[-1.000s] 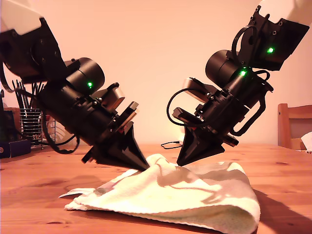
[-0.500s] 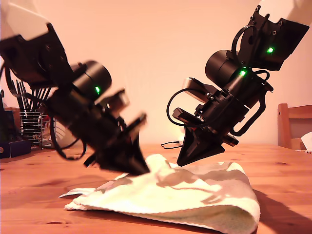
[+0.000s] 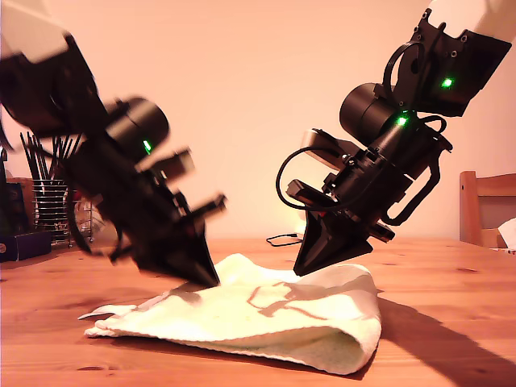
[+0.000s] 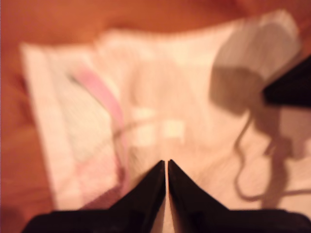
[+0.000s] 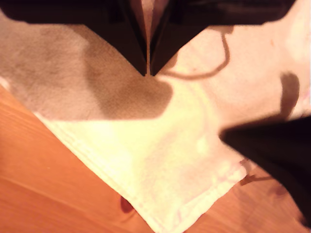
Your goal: Fold the tea towel in front of you. After folding it, place it to the right side.
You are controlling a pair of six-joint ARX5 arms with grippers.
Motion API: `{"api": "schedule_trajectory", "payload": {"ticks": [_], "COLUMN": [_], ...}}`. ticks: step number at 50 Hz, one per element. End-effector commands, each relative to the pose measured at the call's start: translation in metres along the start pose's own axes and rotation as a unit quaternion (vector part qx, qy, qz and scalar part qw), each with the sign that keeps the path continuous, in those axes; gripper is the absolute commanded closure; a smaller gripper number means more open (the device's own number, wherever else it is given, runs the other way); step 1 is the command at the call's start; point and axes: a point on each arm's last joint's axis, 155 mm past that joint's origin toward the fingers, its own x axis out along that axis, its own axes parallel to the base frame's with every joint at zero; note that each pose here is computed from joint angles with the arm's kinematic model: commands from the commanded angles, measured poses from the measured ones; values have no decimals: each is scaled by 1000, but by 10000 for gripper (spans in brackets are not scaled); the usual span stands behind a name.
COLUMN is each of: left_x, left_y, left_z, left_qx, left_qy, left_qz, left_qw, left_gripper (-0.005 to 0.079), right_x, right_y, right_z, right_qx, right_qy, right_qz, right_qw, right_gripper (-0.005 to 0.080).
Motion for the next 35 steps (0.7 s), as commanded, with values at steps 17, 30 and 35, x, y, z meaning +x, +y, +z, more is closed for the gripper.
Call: {"api": "schedule_trajectory", "payload": {"ticks": [17, 30, 35], "left_x": [-23, -32, -33], "left_y": [4, 31, 31], "left_z": [0, -6, -8], "left_qx": [-13, -48, -63], "left_qy": [7, 17, 20], "left_qz": [2, 14, -17], "left_qw": [1000, 999, 998], "left_gripper": [761, 761, 761], "right_x": [4, 6, 6], "right_y": [15, 15, 16], "right_z": [-22, -50, -52], "right_qx": [1, 16, 15], "right_qy": [39, 71, 73], "right_qz": [14, 15, 15], "right_qw": [999, 997, 997], "right_gripper": [765, 765, 765]}}
